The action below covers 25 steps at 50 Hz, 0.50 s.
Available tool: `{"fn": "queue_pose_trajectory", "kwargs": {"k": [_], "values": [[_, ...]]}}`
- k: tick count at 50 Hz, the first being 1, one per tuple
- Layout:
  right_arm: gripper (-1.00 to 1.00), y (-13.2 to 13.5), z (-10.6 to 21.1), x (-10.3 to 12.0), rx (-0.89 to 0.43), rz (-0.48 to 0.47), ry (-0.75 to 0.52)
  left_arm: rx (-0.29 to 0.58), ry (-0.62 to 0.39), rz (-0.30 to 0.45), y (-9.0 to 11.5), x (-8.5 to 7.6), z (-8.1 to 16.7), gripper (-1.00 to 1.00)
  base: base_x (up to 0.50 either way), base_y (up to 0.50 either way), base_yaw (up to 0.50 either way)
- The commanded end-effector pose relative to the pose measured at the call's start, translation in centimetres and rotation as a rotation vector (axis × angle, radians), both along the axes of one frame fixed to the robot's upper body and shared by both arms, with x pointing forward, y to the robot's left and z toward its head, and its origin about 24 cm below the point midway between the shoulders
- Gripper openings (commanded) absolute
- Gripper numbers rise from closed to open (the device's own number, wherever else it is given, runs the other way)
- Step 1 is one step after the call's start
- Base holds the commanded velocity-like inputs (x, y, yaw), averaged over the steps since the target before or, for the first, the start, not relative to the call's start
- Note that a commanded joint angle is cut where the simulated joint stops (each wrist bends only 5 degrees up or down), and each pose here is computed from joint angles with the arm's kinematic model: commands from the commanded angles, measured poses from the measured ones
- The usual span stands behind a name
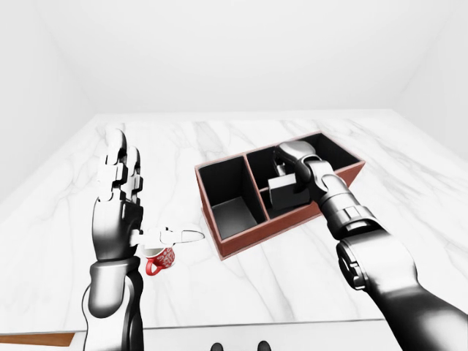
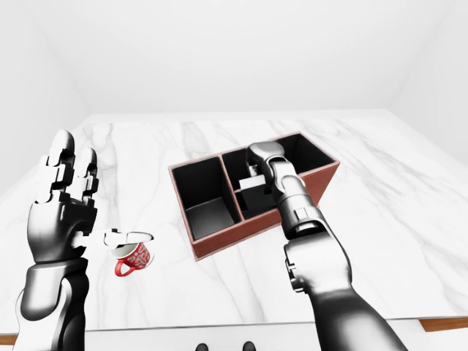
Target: Pick up the book and place it in the back compartment of the caddy.
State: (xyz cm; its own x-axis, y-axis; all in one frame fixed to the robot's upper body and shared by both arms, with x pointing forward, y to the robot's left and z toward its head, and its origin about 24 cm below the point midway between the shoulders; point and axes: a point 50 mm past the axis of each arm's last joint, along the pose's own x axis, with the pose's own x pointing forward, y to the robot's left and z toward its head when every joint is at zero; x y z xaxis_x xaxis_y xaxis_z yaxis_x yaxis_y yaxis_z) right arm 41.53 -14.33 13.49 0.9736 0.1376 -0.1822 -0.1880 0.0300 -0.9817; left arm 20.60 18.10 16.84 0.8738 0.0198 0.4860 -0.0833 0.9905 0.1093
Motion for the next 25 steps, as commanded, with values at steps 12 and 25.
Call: {"fn": "queue_pose_trajectory", "kwargs": {"k": [12, 25], "values": [[-1.0, -0.21, 0.31, 0.12, 0.001, -0.011, -0.042, 0.0, 0.0, -0.002, -0.03, 0.0, -0.01, 1.0, 0.0, 0.0, 0.0], [-1.0, -0.09, 0.06, 0.07, -0.01, -0.007, -0.054, 0.0, -0.002, 0.0, 0.03, -0.02, 0.05, 1.0, 0.0, 0.0, 0.0]]}}
